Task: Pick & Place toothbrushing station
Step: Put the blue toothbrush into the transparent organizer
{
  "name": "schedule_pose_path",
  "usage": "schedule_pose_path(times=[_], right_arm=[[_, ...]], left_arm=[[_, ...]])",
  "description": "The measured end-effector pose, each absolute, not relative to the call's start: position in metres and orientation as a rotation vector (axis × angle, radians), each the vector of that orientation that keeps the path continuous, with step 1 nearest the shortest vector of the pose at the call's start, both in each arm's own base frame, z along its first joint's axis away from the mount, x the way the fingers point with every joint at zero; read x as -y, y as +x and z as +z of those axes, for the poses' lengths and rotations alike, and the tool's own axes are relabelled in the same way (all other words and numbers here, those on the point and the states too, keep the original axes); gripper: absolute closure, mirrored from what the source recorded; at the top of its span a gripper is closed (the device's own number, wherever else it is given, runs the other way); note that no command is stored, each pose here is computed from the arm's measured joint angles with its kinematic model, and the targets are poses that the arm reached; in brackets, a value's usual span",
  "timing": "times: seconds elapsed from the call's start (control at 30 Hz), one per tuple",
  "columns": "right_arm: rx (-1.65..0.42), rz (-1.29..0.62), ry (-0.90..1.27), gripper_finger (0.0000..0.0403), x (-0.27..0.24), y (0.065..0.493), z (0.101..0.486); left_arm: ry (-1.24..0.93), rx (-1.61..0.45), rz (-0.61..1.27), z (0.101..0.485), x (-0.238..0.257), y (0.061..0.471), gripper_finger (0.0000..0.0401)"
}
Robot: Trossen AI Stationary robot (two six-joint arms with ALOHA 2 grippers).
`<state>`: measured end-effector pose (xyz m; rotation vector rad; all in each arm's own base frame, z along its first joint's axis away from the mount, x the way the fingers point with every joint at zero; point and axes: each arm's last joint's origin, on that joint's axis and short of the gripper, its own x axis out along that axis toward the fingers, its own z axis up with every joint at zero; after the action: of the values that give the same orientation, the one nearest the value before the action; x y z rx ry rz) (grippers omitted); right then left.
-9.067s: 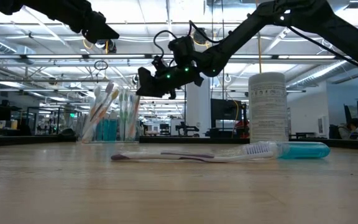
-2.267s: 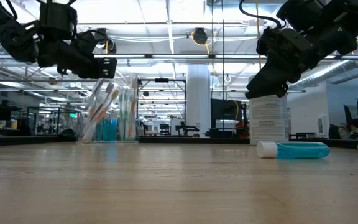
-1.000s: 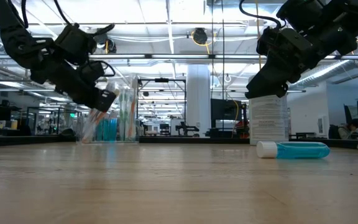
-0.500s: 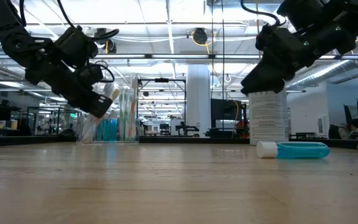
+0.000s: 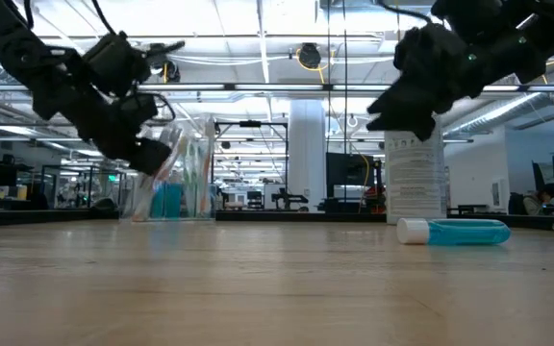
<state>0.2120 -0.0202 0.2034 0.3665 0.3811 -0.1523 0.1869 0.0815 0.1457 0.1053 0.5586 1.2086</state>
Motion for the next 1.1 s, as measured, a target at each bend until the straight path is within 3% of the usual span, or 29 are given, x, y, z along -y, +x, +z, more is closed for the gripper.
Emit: schedule_pose_path(times=[0.33, 0.57, 0.7, 0.83, 0.97, 1.1], right_arm=[[-0.005, 0.046, 0.416, 0.0220, 0.000, 0.236, 0.229], [-0.004, 0.114, 0.554, 0.0220, -0.028, 0.253, 0.218], [-0.014, 0.159, 0.525, 0.0220, -0.042, 0.270, 0.238], [-0.194, 0.130, 0.485, 0.0220, -0.055, 0.288, 0.262], [-0.499, -0.089, 0.505, 0.0220, -0.067, 0.297, 0.265], [-0.840, -0.209, 0.707, 0.0220, -0.079, 0.287, 0.249]], left_arm=[[0.080, -0.439, 1.168, 0.192, -0.070, 0.183, 0.0183], [0.057, -0.307, 1.118, 0.221, -0.059, 0.176, 0.0183], [0.059, -0.235, 1.080, 0.243, -0.052, 0.175, 0.0183], [0.041, -0.176, 1.050, 0.261, -0.047, 0.178, 0.0183], [0.074, -0.170, 1.028, 0.272, -0.044, 0.180, 0.0183], [0.106, -0.178, 1.018, 0.274, -0.043, 0.181, 0.0183]])
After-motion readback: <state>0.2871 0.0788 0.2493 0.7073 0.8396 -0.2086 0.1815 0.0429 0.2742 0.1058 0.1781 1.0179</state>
